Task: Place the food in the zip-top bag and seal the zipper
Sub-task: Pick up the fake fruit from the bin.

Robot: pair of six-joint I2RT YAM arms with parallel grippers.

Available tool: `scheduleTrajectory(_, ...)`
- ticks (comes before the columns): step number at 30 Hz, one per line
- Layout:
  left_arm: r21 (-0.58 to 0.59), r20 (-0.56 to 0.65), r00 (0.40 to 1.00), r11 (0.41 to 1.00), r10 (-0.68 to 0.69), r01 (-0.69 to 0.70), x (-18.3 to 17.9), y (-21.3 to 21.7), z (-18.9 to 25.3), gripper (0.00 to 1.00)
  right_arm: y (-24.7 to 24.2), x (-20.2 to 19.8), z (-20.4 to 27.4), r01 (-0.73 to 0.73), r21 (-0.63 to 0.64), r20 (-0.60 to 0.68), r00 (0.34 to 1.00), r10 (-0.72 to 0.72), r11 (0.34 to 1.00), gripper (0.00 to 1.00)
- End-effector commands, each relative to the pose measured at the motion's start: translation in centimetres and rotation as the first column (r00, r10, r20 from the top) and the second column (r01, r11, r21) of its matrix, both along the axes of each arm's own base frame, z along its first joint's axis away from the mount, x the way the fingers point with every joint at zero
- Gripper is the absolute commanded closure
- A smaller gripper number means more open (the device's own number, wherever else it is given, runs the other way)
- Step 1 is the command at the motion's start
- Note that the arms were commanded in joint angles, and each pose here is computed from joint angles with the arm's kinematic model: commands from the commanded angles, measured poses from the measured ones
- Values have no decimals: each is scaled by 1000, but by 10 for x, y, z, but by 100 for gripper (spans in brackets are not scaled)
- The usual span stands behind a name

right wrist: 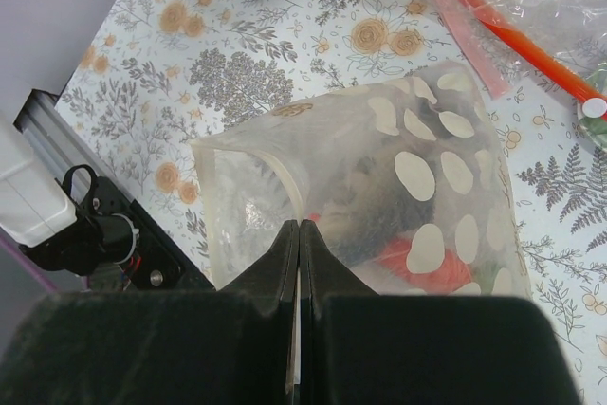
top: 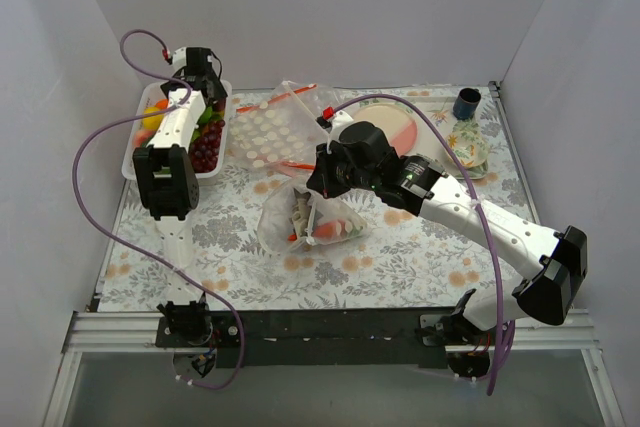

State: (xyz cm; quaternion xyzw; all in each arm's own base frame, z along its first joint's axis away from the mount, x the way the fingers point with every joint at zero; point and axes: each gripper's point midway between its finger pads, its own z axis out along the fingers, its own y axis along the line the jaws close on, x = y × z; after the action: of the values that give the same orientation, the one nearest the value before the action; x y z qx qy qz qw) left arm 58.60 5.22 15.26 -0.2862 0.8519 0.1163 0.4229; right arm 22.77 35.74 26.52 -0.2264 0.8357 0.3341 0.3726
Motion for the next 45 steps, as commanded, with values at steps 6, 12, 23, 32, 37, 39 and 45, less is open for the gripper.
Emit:
scheduleTrajectory(6,11,-41,999,1000,29,-29,-1,12,-22,2,-1,3,26,0,54,62,998,-4,999,99)
scheduleTrajectory(12,6,-21,999,1000,29,-29,1,12,-18,5,0,4,24,2,50,60,998,-5,999,99)
scheduleTrajectory(23,-20,40,999,1000,2,-2,2,6,11,42,1,5,26,3,57,61,998,-7,998,99)
scheduleTrajectory(32,-66,148,989,997,-28,38,-4,-5,66,44,1,7,24,12,52,57,998,-15,999,99)
scheduleTrajectory(37,-106,158,986,992,-46,64,-15,-13,80,44,1,10,25,28,47,65,997,-31,999,99)
scheduleTrajectory(39,-122,169,984,990,-54,76,-23,-16,87,44,0,13,25,42,40,71,996,-45,998,99)
scheduleTrajectory(45,-206,205,971,964,-127,169,-49,-39,108,44,2,24,23,73,15,82,994,-74,997,99)
